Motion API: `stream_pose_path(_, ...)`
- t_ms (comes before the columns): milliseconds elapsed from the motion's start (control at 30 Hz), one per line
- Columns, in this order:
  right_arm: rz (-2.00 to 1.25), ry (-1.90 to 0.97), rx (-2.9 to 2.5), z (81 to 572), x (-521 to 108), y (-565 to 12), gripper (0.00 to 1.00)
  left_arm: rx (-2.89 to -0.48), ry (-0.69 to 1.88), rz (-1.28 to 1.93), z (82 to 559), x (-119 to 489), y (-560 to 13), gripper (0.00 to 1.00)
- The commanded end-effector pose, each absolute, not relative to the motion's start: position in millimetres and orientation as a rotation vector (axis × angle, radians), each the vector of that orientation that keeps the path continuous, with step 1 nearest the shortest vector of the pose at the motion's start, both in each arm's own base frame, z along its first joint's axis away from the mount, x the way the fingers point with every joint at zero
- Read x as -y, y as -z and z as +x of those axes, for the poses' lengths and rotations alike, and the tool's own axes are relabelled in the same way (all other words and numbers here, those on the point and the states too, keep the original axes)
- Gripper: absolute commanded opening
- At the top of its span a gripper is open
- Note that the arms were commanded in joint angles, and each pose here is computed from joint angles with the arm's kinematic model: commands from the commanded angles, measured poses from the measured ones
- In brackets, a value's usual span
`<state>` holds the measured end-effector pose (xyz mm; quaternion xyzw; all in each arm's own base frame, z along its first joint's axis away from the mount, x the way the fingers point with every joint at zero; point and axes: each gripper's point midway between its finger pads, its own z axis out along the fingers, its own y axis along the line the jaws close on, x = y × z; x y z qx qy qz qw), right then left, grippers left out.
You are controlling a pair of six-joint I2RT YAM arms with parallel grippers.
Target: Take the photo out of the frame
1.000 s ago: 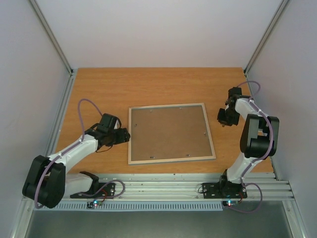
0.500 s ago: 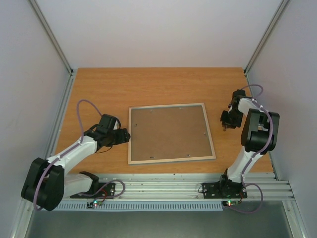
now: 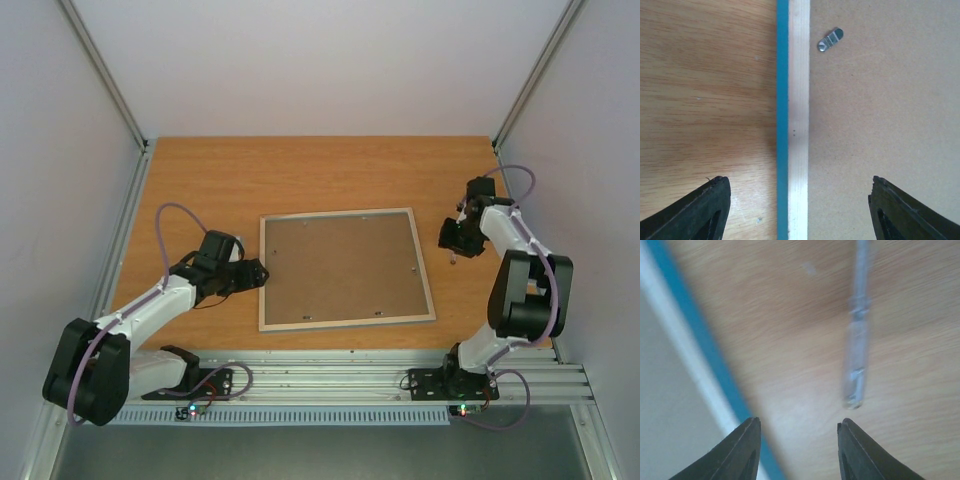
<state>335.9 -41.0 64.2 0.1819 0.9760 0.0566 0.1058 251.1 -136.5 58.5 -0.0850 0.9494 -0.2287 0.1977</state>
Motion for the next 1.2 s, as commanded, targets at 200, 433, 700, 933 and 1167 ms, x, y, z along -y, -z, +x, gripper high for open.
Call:
stream_pose_path(200,0.494,-0.38,-2.952,281,-26,-50,0.45,-2.663,0.79,-0.261,237,152,-52,0.76)
stream_pose_path(433,0.473,-0.489,-2.981,268,-45,-35,0.43,-2.731,0.818,-0.27,219,157,-34,0.7)
stream_pose_path(700,0.459,-0.561,-2.951,276,-56,-26,0.36,-2.737,0.932,-0.283,221,175,-32,0.53)
stream_pose_path(933,0.418,-0.638,-2.892,311,-64,-32,0.31,-2.757,0.948,-0.293,242,187,-27,0.44)
stream_pose_path(1167,0.364,-0.65,-2.873,357,-65,-30,0.36,-2.758,0.873,-0.292,279,194,-27,0.43)
